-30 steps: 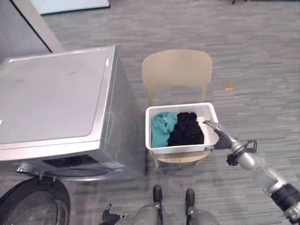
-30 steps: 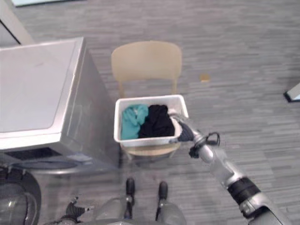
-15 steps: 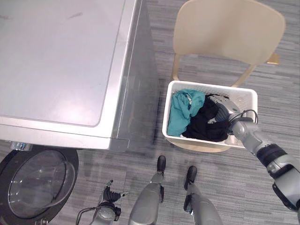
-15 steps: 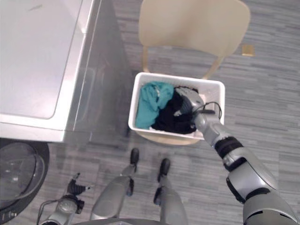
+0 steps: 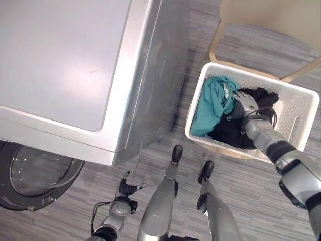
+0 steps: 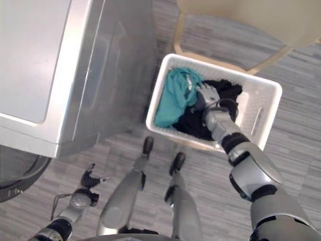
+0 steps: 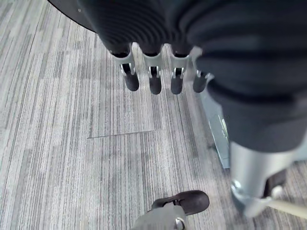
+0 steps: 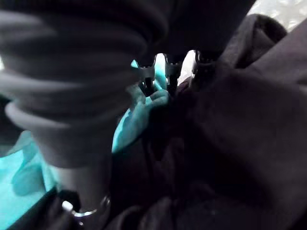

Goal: Grab the laundry basket,head to the washer,open it,put in the laundry and shut it.

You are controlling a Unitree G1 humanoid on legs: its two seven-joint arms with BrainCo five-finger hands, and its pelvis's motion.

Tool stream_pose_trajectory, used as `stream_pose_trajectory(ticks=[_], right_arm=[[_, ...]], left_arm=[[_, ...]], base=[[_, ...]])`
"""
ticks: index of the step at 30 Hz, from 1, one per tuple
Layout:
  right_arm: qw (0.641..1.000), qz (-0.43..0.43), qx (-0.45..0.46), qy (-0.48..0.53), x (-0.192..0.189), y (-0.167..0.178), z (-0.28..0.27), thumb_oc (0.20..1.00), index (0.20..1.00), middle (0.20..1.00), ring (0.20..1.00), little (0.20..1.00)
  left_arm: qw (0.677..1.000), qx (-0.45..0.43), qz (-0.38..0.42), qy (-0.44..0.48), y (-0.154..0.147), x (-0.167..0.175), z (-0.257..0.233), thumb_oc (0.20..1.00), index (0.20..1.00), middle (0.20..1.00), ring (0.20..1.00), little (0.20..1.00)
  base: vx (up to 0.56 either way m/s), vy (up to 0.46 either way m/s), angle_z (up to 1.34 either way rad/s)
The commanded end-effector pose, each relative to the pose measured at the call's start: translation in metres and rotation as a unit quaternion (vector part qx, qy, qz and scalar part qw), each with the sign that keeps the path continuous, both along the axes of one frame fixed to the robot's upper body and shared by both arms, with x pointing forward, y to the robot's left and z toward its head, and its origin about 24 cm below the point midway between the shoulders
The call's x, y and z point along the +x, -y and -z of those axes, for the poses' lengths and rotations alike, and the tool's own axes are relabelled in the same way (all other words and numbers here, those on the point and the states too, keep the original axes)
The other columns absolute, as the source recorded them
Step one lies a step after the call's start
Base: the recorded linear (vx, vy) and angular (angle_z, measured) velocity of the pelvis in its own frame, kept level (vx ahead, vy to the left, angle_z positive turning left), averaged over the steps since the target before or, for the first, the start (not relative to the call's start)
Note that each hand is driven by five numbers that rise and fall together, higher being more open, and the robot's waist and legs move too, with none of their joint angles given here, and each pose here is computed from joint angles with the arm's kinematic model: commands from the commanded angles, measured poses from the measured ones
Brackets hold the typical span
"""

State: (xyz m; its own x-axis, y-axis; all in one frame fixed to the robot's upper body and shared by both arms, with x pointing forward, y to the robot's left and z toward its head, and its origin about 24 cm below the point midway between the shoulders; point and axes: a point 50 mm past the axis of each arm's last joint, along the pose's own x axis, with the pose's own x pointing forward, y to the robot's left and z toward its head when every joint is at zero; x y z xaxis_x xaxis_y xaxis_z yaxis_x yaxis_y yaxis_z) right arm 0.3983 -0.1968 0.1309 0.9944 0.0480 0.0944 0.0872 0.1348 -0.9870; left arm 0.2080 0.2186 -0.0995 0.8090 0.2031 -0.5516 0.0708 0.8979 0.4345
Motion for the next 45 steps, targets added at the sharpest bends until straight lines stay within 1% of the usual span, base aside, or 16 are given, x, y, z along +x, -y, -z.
stream_pose_trajectory(ticks=[1, 4, 5, 6, 20, 24, 25, 27, 28, 31, 38, 39, 40, 41, 42, 45], right_arm=[[0.999, -0.034, -0.015, 0.023, 0.003, -0.023, -0.006, 1.000, 1.000, 1.000, 1.000, 1.000], [0.999, -0.048, -0.013, 0.020, 0.003, -0.033, -0.004, 1.000, 1.000, 1.000, 1.000, 1.000], [0.998, -0.053, -0.007, 0.020, 0.003, -0.035, -0.004, 0.325, 0.325, 0.325, 0.325, 0.325], [0.998, -0.053, -0.007, 0.020, 0.003, -0.035, -0.004, 0.200, 0.200, 0.200, 0.200, 0.200], [0.969, -0.105, 0.214, 0.066, -0.018, -0.052, -0.014, 0.200, 0.200, 0.200, 0.200, 0.200], [0.949, -0.104, 0.289, 0.076, -0.026, -0.048, -0.014, 0.200, 0.200, 0.200, 0.200, 0.200], [0.932, -0.104, 0.337, 0.077, -0.032, -0.046, -0.012, 0.200, 0.200, 0.200, 0.200, 0.200], [0.927, -0.106, 0.352, 0.079, -0.035, -0.045, -0.011, 0.200, 0.200, 0.200, 0.200, 0.200], [0.910, -0.113, 0.390, 0.079, -0.042, -0.044, -0.009, 0.200, 0.200, 0.200, 0.200, 0.200], [0.903, -0.115, 0.409, 0.070, -0.049, -0.043, -0.002, 0.200, 0.200, 0.200, 0.200, 0.200], [0.942, -0.096, 0.322, 0.001, -0.048, -0.034, 0.024, 0.200, 0.200, 0.200, 0.200, 0.200], [0.949, -0.090, 0.303, -0.019, -0.046, -0.032, 0.029, 0.247, 0.247, 0.247, 0.247, 0.247], [0.949, -0.090, 0.303, -0.019, -0.045, -0.032, 0.029, 0.373, 0.373, 0.373, 0.373, 0.373], [0.957, -0.085, 0.277, -0.028, -0.042, -0.029, 0.030, 0.755, 0.755, 0.755, 0.755, 0.755], [0.961, -0.084, 0.260, -0.033, -0.040, -0.029, 0.031, 1.000, 1.000, 1.000, 1.000, 1.000], [0.970, -0.083, 0.224, -0.039, -0.036, -0.029, 0.032, 1.000, 1.000, 1.000, 1.000, 1.000]], left_arm=[[1.000, 0.017, -0.009, 0.002, -0.007, -0.001, -0.001, 1.000, 1.000, 1.000, 1.000, 1.000], [1.000, 0.018, -0.001, 0.005, -0.004, 0.003, -0.003, 1.000, 1.000, 1.000, 1.000, 1.000], [1.000, 0.020, 0.002, 0.007, -0.003, 0.004, -0.003, 1.000, 1.000, 1.000, 1.000, 1.000], [1.000, 0.020, 0.002, 0.007, -0.003, 0.004, -0.003, 1.000, 1.000, 1.000, 1.000, 1.000], [0.999, 0.017, -0.015, -0.035, -0.006, -0.012, 0.009, 1.000, 1.000, 1.000, 1.000, 1.000], [0.999, 0.018, -0.026, -0.043, -0.009, -0.017, 0.012, 1.000, 1.000, 1.000, 1.000, 1.000], [0.998, 0.018, -0.030, -0.048, -0.010, -0.019, 0.013, 1.000, 1.000, 1.000, 1.000, 1.000], [0.998, 0.018, -0.031, -0.051, -0.010, -0.021, 0.014, 1.000, 1.000, 1.000, 1.000, 1.000], [0.998, 0.017, -0.037, -0.058, -0.012, -0.026, 0.016, 1.000, 1.000, 1.000, 1.000, 1.000], [0.997, 0.015, -0.038, -0.065, -0.012, -0.031, 0.018, 1.000, 1.000, 1.000, 1.000, 1.000], [0.996, 0.020, -0.044, -0.076, -0.019, -0.036, 0.019, 1.000, 1.000, 1.000, 1.000, 1.000], [0.996, 0.023, -0.041, -0.075, -0.020, -0.036, 0.019, 1.000, 1.000, 1.000, 1.000, 1.000], [0.996, 0.023, -0.041, -0.075, -0.020, -0.035, 0.019, 1.000, 1.000, 1.000, 1.000, 1.000], [0.996, 0.024, -0.039, -0.074, -0.021, -0.035, 0.018, 1.000, 1.000, 1.000, 1.000, 1.000], [0.996, 0.025, -0.038, -0.073, -0.021, -0.035, 0.018, 1.000, 1.000, 1.000, 1.000, 1.000], [0.996, 0.028, -0.035, -0.072, -0.022, -0.034, 0.017, 1.000, 1.000, 1.000, 1.000, 1.000]], base=[[0.01, -0.042, 0.03], [0.01, -0.037, 0.03], [0.01, -0.020, 0.05], [0.01, -0.017, 0.08], [0.00, 0.003, 0.04], [0.01, 0.005, -0.03], [0.01, 0.004, -0.03], [0.03, 0.001, -0.04], [0.05, -0.001, -0.08], [0.06, 0.006, -0.12], [0.01, 0.001, -0.02], [0.00, 0.000, 0.00], [-0.03, 0.003, 0.00], [-0.01, 0.000, -0.04], [-0.01, 0.000, -0.04], [-0.01, -0.006, -0.02]])
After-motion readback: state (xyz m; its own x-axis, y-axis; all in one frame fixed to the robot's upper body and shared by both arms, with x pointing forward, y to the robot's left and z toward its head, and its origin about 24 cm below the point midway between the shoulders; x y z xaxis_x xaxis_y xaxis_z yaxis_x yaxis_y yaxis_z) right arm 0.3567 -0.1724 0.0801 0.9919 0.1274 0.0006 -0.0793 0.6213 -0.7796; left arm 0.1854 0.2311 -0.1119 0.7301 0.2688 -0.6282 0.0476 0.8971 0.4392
